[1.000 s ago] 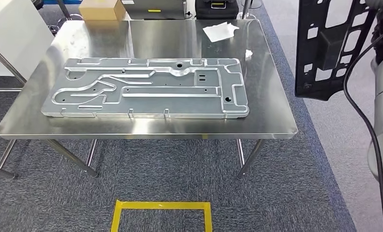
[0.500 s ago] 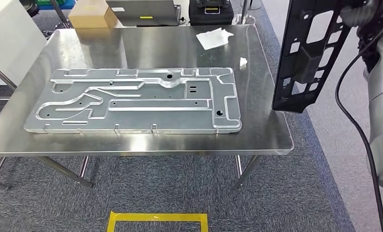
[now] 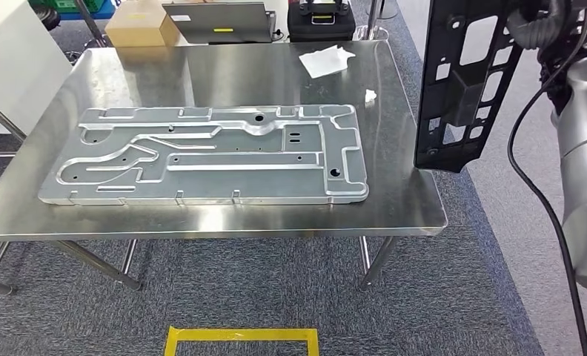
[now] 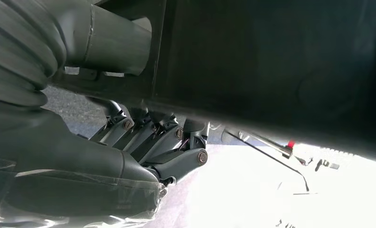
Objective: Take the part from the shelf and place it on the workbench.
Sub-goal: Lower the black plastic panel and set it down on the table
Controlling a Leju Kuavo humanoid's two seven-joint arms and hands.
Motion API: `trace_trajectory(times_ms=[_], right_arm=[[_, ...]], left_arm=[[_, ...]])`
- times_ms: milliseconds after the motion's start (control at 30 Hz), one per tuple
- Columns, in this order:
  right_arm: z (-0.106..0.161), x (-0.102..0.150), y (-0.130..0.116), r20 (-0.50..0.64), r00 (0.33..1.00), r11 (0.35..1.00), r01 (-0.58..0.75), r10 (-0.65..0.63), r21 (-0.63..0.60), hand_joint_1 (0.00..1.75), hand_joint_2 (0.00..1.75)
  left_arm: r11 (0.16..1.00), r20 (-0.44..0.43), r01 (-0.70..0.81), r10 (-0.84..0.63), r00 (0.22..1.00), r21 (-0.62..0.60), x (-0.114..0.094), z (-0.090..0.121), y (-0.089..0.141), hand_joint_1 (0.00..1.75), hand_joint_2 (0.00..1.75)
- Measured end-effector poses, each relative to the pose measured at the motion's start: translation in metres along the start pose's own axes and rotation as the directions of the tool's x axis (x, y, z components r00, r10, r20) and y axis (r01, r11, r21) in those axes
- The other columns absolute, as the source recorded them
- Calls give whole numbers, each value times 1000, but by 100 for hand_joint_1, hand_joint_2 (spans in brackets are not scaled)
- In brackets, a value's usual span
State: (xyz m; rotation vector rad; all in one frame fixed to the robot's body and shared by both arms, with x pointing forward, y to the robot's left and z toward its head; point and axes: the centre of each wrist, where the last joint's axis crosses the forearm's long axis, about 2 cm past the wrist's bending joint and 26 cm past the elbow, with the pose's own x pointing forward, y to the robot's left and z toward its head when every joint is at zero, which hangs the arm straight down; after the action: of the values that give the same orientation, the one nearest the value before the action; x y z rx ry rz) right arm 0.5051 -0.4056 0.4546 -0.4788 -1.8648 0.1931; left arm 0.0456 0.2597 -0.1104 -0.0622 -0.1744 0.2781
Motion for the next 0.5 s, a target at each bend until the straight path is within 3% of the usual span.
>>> trace_trajectory(times_ms=[500], right_arm=[[1, -2, -3, 36, 999, 1000, 4, -3, -17, 175, 175]], left_arm=[[1000, -19, 18, -18, 1000, 8, 0, 0, 3, 0, 175]])
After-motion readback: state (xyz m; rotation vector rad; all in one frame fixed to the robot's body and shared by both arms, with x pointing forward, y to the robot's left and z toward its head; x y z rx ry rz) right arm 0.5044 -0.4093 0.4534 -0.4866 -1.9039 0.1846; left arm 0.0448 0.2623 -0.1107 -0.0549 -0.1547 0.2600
